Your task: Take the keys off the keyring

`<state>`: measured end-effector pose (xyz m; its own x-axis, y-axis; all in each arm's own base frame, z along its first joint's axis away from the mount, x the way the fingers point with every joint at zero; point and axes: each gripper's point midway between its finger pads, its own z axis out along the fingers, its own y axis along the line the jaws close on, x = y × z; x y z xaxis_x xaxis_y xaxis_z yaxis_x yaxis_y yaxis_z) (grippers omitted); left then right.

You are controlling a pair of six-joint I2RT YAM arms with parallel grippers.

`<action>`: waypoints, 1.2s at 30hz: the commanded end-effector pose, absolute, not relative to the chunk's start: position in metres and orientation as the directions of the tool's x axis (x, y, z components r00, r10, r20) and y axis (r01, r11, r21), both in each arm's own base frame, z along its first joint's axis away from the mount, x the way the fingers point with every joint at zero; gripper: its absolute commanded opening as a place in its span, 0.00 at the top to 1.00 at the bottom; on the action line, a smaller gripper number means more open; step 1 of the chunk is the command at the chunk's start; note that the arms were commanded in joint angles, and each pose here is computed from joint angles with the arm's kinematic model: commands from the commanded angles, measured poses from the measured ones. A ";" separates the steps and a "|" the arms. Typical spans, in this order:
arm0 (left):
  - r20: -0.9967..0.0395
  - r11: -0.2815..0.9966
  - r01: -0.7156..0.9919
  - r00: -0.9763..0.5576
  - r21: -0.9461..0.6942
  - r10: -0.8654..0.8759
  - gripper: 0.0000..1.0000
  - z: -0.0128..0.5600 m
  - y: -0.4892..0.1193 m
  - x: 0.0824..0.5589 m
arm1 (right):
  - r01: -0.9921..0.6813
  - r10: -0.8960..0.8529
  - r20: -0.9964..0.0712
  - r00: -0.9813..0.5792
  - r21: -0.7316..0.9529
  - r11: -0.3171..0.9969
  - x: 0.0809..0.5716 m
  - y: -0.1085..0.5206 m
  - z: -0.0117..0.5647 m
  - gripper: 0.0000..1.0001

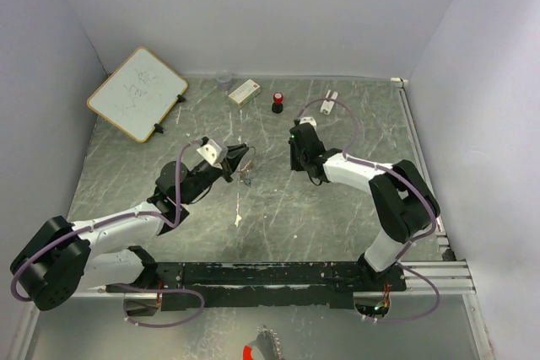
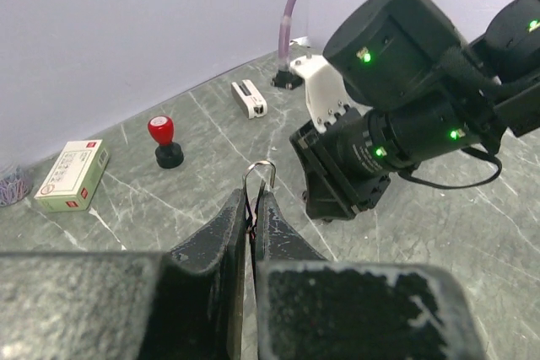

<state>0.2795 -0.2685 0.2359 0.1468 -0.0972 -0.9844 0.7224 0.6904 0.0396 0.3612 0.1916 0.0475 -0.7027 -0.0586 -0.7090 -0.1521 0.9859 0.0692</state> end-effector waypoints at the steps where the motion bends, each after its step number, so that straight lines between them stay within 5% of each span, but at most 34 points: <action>1: -0.966 0.668 0.743 0.203 0.044 -0.162 0.93 0.269 -0.275 0.282 | -0.135 -0.034 -0.737 -0.675 0.079 0.988 0.369 0.190 0.047 0.74; 6: -0.966 0.658 0.752 0.193 0.032 -0.173 0.93 0.268 -0.278 0.285 | -0.133 -0.045 -0.743 -0.668 0.060 0.989 0.366 0.184 0.044 0.62; 21: -0.959 0.614 0.789 0.188 0.019 -0.212 0.93 0.287 -0.289 0.287 | -0.551 -0.094 -0.959 -0.268 0.073 0.831 0.292 0.248 0.133 0.62; 36: -0.939 0.534 0.843 0.130 -0.064 -0.318 0.93 0.314 -0.296 0.272 | -0.759 0.037 -0.996 -0.085 0.088 0.645 0.254 0.291 0.165 0.62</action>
<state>0.2793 -0.2938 0.2812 0.1027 -0.2388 -0.9656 0.8131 0.5794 -0.0568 0.2593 0.2746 0.1382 -0.1817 -0.0255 -0.9830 -0.7058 0.6994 0.1123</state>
